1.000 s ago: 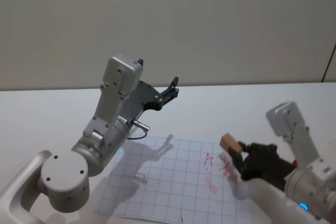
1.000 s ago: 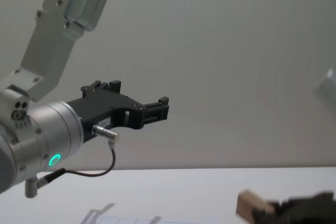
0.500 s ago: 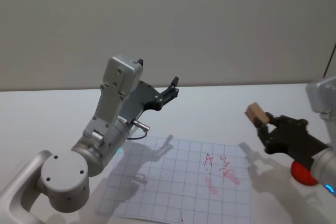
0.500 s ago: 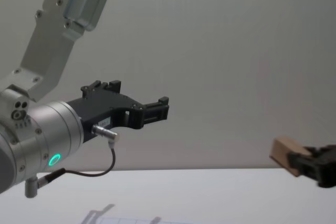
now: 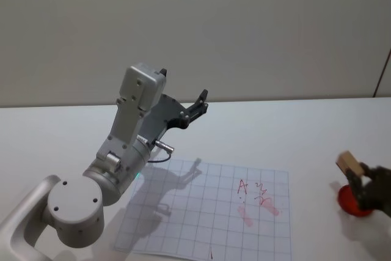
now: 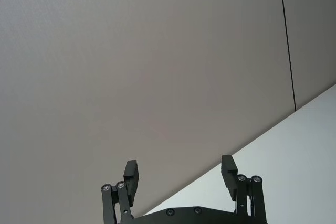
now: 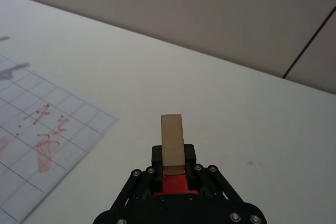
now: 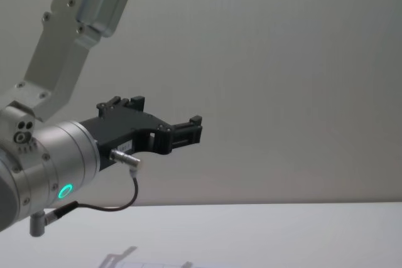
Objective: Use the one hand to pick up the stamp and affix it onto the A4 paper.
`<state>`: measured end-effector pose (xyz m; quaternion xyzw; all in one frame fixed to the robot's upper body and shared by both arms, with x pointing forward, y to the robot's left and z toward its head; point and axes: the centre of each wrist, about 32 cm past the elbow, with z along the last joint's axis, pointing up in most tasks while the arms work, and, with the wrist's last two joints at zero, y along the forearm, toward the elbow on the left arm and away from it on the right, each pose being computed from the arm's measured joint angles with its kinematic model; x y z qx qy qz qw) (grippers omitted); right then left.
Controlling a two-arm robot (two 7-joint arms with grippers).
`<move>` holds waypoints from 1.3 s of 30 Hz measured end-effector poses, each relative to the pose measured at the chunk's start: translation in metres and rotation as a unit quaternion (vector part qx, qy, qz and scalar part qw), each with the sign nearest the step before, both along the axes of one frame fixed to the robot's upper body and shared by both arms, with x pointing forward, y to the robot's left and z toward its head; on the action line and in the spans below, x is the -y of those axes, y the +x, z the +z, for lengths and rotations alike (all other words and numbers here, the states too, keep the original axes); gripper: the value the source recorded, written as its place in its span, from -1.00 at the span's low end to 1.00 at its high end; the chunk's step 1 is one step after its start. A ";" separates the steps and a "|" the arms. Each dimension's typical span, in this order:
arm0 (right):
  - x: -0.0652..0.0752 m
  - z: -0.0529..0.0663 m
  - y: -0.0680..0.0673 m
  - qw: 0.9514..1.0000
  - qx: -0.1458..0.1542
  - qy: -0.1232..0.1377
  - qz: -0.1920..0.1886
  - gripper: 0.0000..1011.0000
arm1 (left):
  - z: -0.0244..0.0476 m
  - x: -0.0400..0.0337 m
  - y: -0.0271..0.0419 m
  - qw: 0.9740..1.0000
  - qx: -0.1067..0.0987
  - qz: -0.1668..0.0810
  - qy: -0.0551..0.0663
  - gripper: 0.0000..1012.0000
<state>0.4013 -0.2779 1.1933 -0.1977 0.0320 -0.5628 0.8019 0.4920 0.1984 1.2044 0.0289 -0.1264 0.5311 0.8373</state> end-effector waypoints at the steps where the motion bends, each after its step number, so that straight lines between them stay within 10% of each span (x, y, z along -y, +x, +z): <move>1: 0.002 -0.001 -0.002 1.000 -0.002 -0.003 -0.002 -0.55 | 0.0000 0.0000 0.0000 1.000 0.000 0.000 0.000 0.98; 39: 0.022 -0.017 -0.019 0.998 -0.048 -0.038 -0.015 -0.48 | 0.0000 0.0000 0.0000 1.000 0.000 0.000 0.000 0.98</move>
